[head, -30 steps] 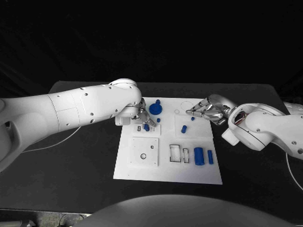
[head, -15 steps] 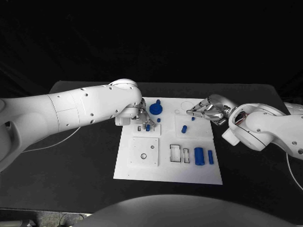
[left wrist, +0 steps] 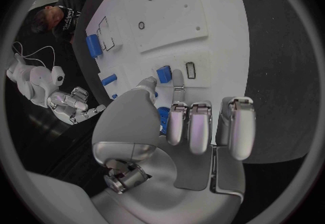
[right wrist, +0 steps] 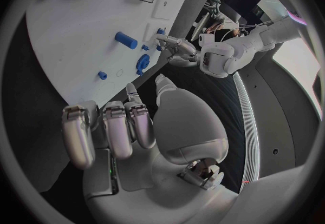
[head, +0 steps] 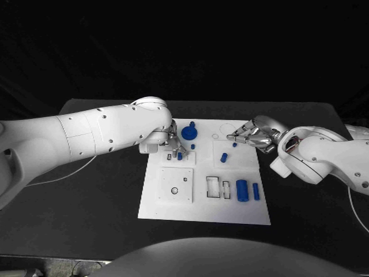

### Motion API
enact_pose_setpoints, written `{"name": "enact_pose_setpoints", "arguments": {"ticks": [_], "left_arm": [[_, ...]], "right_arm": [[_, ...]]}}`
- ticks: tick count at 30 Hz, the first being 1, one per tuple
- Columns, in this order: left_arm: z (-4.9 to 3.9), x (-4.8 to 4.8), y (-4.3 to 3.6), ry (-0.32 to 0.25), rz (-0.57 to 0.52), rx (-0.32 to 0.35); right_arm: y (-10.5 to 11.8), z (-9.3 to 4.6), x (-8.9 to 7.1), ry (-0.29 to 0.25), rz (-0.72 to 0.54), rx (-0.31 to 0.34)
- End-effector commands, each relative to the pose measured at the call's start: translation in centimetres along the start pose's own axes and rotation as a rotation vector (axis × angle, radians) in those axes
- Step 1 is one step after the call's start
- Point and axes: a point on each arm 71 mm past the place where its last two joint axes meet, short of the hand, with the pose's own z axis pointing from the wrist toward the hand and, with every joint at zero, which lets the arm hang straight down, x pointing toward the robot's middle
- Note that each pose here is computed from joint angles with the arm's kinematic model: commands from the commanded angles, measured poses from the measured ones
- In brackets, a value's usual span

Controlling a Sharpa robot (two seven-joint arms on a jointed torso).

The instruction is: Assemble the parts on the task board

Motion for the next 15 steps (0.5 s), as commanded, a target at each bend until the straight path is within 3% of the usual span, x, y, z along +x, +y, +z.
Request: {"name": "enact_pose_setpoints", "arguments": {"ticks": [1, 7, 12, 15], "left_arm": [[-0.07, -0.04, 0.2, -0.015, -0.002, -0.049], [-0.6, -0.43, 0.6, -0.11, -0.071, 0.022], [-1.88, -1.68, 1.38, -0.251, -0.194, 0.162], [-2.78, -2.56, 1.98, -0.353, -0.299, 0.282]], "right_arm": [[0.1, 0.0, 0.1, 0.003, -0.01, -0.007], [0.0, 0.0, 0.1, 0.003, -0.009, -0.007], [-0.1, -0.1, 0.0, 0.001, -0.009, -0.005], [-0.2, -0.1, 0.0, 0.001, -0.009, -0.004]]}}
